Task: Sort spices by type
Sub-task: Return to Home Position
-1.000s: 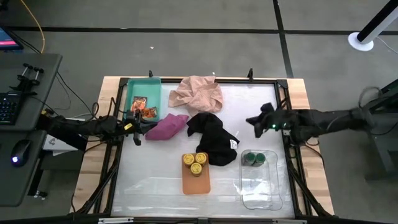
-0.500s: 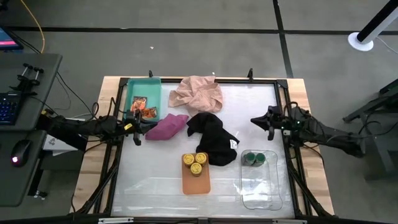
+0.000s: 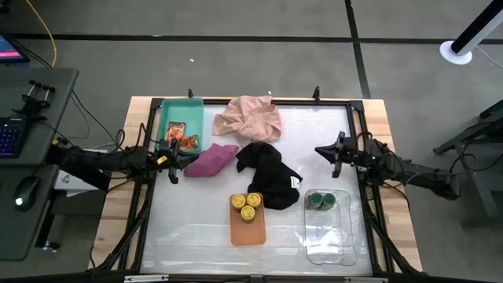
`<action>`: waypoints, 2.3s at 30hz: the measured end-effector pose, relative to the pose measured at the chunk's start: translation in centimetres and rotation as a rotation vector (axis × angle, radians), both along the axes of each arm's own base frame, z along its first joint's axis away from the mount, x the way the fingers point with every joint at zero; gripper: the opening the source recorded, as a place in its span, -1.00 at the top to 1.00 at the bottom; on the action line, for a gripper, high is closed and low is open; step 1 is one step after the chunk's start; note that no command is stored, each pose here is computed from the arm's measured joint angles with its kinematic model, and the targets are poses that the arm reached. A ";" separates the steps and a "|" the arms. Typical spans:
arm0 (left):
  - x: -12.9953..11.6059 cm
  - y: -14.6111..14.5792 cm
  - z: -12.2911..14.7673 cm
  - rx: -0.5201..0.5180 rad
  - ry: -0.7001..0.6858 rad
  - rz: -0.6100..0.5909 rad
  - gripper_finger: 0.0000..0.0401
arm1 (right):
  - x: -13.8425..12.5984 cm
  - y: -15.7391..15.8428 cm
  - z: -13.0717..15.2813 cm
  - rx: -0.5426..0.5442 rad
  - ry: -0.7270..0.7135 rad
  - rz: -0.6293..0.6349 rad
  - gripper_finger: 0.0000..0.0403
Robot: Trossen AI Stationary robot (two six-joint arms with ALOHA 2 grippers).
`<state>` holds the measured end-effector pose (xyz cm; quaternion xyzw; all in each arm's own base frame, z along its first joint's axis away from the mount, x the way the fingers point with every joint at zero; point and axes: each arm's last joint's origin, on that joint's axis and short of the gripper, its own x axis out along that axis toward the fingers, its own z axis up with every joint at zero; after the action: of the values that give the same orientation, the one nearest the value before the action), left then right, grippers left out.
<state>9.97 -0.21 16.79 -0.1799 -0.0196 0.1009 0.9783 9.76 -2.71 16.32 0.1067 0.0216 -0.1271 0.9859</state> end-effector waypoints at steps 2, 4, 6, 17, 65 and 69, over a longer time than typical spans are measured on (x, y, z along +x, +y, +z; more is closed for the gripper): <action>0.0 0.0 0.0 0.000 0.000 0.000 0.99 | 0.1 0.0 -0.2 -0.038 0.029 -0.004 1.00; 0.0 0.0 0.0 0.000 0.000 0.000 0.99 | 0.2 -0.1 -0.3 -0.043 0.043 -0.003 1.00; 0.0 0.0 0.0 0.000 0.000 0.000 0.99 | 0.2 -0.1 -0.3 -0.032 0.047 -0.004 1.00; 0.0 0.0 0.0 0.000 0.000 0.000 1.00 | -0.2 1.1 0.6 0.047 -0.086 0.073 1.00; -0.3 0.4 0.0 0.355 0.030 -0.181 1.00 | 0.0 3.5 0.4 0.059 -0.085 0.333 1.00; -0.3 0.3 0.0 0.352 0.028 -0.193 1.00 | 0.0 3.5 0.4 0.058 -0.085 0.332 1.00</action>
<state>9.71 0.13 16.78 -0.0056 -0.0060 0.0041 1.0000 9.80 0.84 16.71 0.1353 0.0011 0.0430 0.9899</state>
